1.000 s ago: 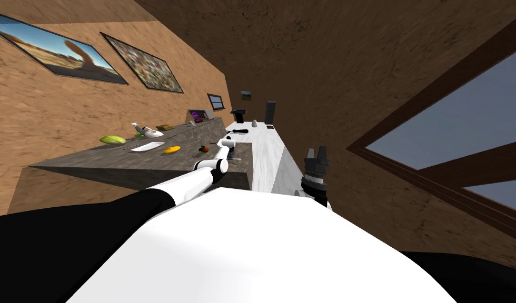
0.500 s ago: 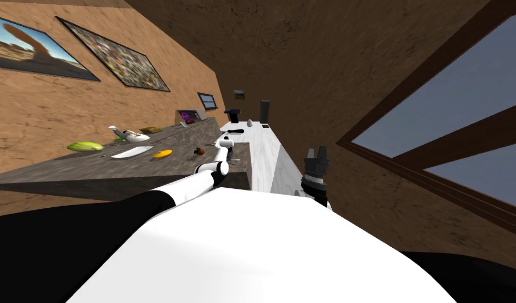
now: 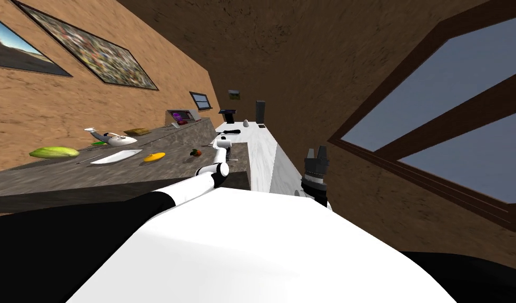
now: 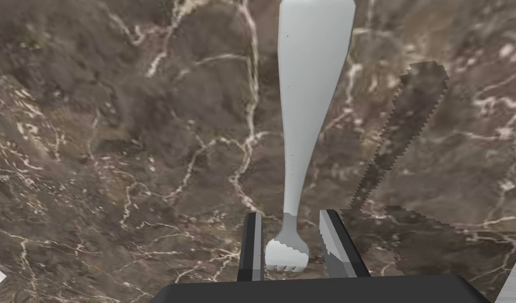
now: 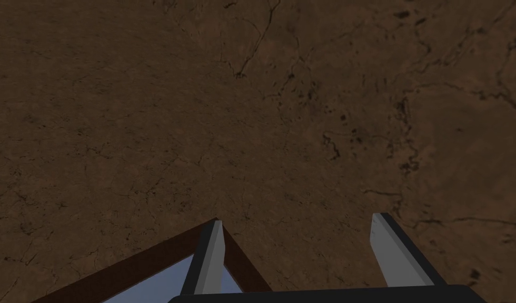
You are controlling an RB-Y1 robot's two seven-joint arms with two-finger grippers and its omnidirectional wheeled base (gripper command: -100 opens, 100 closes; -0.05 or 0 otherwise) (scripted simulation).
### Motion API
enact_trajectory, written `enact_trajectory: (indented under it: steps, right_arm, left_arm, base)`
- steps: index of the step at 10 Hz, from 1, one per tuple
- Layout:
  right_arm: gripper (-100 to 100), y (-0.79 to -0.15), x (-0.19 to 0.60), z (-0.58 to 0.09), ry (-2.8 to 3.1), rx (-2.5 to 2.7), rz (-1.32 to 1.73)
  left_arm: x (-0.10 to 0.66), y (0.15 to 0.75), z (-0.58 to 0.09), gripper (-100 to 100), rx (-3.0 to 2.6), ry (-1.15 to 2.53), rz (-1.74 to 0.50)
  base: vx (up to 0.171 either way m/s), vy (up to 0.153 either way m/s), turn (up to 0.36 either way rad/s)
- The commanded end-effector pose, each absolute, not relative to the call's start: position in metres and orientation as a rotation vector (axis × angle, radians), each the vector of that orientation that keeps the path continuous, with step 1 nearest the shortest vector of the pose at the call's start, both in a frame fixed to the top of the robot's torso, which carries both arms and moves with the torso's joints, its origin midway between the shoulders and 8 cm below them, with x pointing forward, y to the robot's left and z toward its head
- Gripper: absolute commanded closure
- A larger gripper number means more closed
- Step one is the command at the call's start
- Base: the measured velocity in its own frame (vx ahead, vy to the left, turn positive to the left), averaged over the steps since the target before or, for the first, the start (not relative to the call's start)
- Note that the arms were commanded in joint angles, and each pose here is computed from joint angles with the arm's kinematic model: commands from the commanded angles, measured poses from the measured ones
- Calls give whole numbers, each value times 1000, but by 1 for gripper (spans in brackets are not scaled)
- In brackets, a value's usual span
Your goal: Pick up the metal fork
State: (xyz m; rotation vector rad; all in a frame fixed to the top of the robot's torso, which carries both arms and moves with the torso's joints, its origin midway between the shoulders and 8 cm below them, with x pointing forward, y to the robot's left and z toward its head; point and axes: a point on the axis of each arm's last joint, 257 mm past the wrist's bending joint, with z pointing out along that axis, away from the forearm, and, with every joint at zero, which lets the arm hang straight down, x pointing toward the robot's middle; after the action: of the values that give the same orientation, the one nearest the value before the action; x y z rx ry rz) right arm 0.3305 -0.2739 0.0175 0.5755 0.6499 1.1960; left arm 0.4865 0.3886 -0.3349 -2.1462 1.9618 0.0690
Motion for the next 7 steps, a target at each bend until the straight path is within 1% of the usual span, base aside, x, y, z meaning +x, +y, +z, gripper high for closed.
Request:
enact_trajectory:
  steps: [1,2,3,4,5,7]
  right_arm:
    - [0,-274,331,18,650,576,1196]
    - [0,-274,331,18,650,575,1196]
    - [0,-274,331,18,650,575,1196]
    - [0,-274,331,18,650,575,1196]
    - [0,-274,331,18,650,575,1196]
    - [0,-274,331,17,650,576,1196]
  left_arm:
    - [462,397,-344,100,-2231,1916,121]
    - [465,403,-337,100,-2234,1886,102]
    - [470,406,-329,100,-2224,1864,84]
    - [439,410,-346,100,-2320,1834,153]
    - [439,415,-342,100,-2327,1809,146]
    - [446,422,-329,100,-2311,1769,115]
  base:
    - [-51,62,-208]
    - [-69,76,-290]
    - [-27,32,-110]
    - [-67,65,-298]
    - [-65,70,-289]
    - [-1,5,4]
